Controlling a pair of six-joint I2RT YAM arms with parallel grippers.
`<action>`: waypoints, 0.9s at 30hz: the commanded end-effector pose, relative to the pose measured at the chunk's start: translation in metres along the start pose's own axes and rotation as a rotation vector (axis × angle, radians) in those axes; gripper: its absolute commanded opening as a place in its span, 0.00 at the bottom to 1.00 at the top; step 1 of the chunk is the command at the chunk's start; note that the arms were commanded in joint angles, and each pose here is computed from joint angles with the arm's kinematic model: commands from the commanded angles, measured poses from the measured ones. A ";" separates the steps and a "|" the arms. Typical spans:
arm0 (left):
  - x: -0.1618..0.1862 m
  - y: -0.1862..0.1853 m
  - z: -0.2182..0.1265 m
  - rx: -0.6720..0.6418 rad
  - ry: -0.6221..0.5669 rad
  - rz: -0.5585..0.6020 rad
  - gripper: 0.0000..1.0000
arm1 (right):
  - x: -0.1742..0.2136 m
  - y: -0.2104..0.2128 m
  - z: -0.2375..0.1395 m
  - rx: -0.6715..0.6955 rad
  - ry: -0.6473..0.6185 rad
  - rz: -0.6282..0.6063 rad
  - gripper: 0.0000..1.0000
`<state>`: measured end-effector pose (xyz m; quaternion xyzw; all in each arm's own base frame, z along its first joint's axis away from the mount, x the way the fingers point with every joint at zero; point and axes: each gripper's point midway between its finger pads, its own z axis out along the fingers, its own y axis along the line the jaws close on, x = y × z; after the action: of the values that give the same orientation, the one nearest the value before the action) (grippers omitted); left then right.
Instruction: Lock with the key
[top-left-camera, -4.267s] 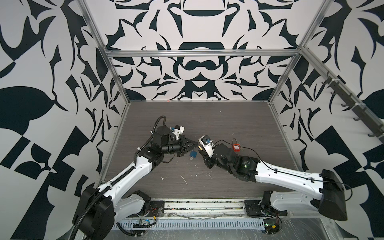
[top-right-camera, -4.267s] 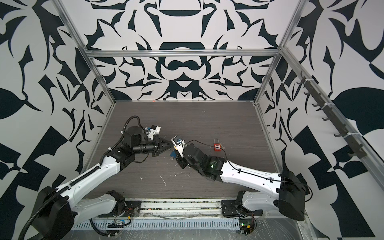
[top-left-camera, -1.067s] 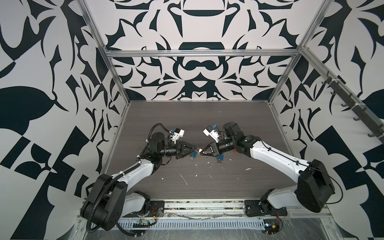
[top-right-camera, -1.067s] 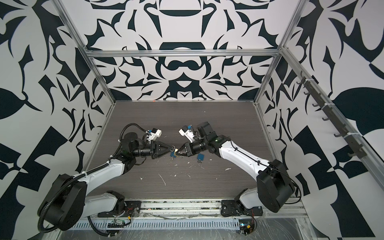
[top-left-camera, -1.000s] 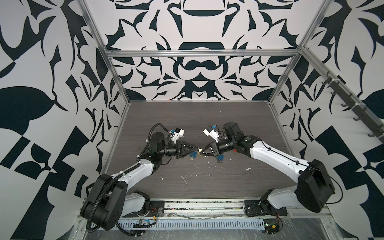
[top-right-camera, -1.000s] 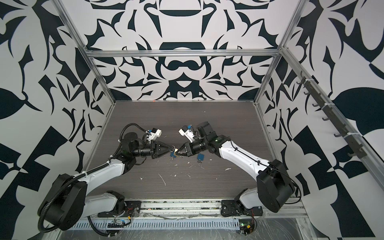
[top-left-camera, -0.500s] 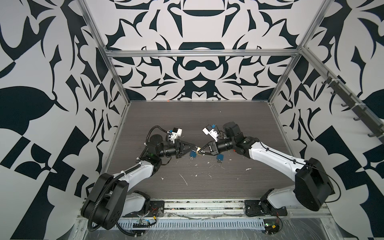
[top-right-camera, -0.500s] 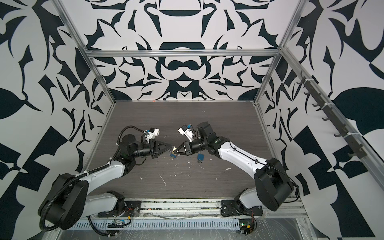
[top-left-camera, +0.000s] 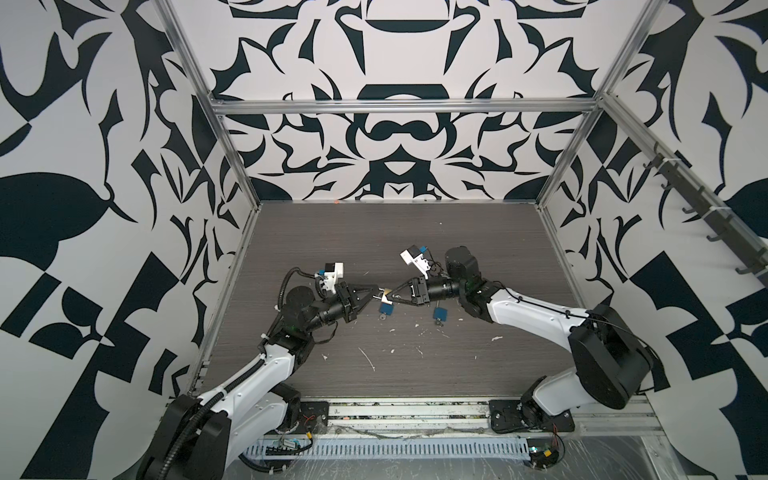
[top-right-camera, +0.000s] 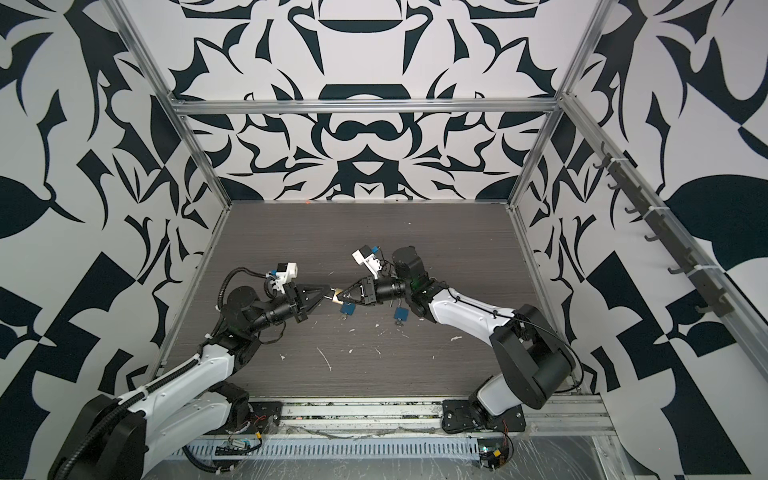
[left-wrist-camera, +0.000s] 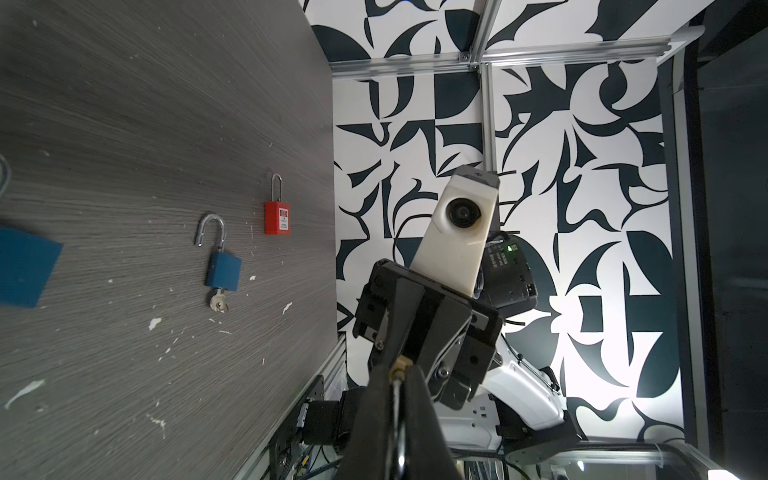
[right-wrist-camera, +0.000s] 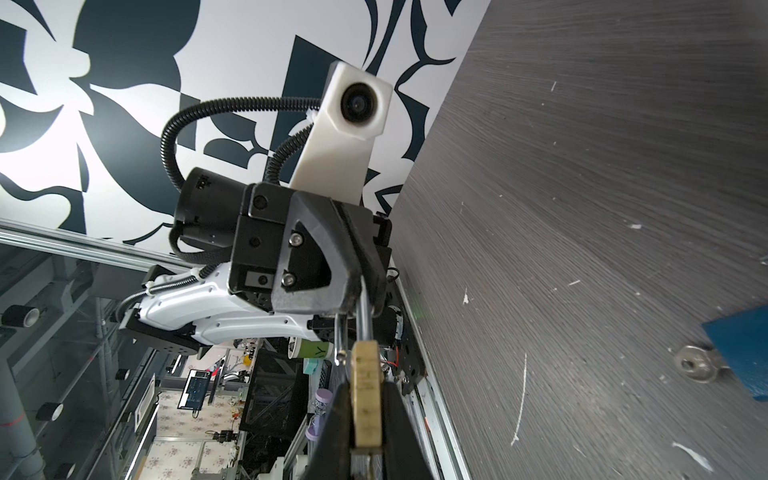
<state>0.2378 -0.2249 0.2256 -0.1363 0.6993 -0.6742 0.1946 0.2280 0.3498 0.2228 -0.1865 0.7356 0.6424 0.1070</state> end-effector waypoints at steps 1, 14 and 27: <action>-0.009 -0.010 -0.002 0.003 -0.053 0.023 0.00 | -0.024 0.018 -0.003 -0.050 -0.097 -0.030 0.10; 0.001 0.000 -0.013 -0.027 -0.055 0.101 0.00 | -0.034 0.032 -0.010 -0.175 -0.127 0.009 0.00; 0.004 -0.003 -0.019 -0.070 -0.050 0.161 0.29 | -0.008 0.023 -0.010 -0.203 0.011 0.028 0.00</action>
<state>0.2264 -0.2091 0.2233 -0.1182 0.7240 -0.6305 0.2537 0.2409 0.3450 0.2304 -0.1377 0.6914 0.7066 0.0605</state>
